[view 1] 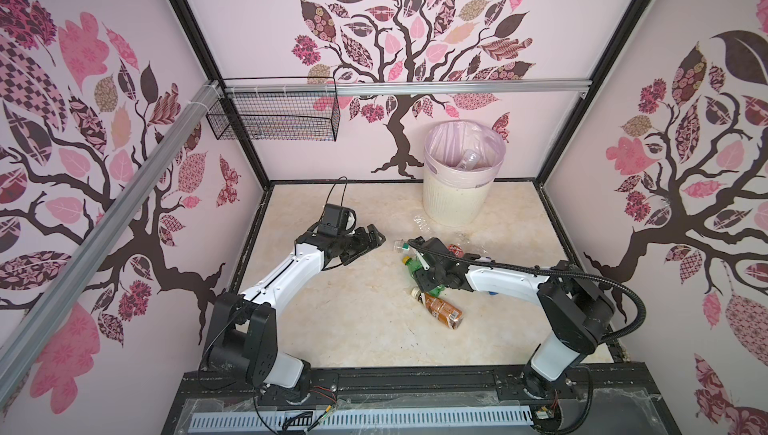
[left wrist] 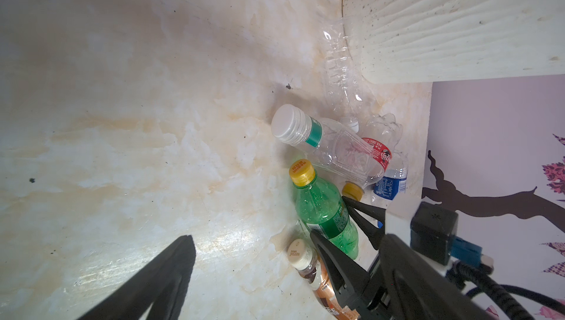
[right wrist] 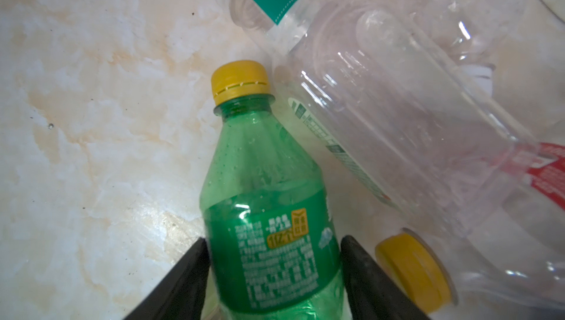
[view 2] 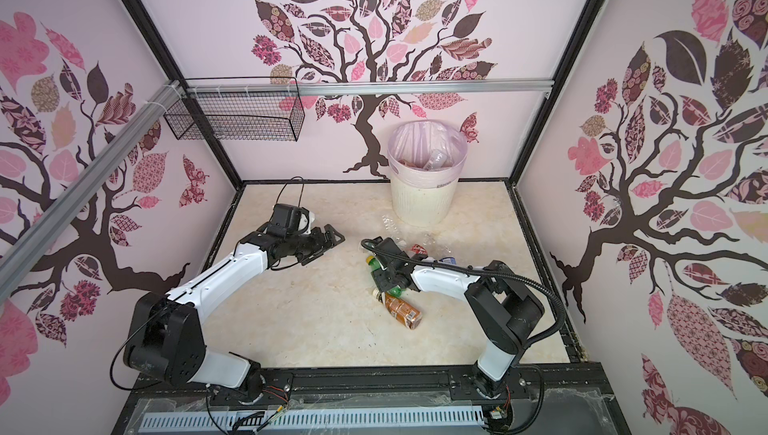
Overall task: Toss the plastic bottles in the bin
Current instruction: 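Close the right gripper around the green Sprite bottle's body and drag it free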
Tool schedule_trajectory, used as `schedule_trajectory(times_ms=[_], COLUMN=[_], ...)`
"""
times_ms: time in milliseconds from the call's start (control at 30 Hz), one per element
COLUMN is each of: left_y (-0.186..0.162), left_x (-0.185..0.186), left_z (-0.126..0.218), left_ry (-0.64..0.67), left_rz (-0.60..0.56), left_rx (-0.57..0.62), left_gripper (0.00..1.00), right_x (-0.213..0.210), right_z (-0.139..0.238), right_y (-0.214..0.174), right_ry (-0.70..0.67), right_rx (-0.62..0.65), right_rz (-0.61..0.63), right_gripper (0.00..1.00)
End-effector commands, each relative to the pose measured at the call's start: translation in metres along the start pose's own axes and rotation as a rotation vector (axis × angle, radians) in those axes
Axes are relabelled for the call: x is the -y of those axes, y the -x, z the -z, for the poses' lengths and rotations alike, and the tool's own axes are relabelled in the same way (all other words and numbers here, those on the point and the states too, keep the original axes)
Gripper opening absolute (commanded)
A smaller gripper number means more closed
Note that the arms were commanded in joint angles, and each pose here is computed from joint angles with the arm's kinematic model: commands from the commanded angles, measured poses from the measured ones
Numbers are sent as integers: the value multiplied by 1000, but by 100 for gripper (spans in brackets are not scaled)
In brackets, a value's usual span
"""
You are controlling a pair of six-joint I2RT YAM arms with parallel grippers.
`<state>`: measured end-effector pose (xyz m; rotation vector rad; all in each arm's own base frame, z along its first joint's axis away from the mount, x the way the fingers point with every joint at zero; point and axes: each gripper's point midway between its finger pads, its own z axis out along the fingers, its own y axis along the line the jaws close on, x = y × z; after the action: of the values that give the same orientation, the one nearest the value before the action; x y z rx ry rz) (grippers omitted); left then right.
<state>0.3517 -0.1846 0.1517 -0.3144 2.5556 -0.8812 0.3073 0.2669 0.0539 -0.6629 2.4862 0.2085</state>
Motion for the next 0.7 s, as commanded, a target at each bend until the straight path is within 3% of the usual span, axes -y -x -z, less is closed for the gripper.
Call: schedule_trajectory(times_ms=[0, 667], left_y=[-6, 0], left_x=[-5, -22], left_z=[2, 10], left_ry=[1, -8], left_rz=[-2, 70], left_rx=[-7, 0], left_gripper=[98, 98], right_x=[-2, -19], right_z=[-8, -20], right_y=[3, 23], right_ry=[-17, 1], right_rx=[-15, -3], right_rz=[18, 62], right_gripper=[67, 61])
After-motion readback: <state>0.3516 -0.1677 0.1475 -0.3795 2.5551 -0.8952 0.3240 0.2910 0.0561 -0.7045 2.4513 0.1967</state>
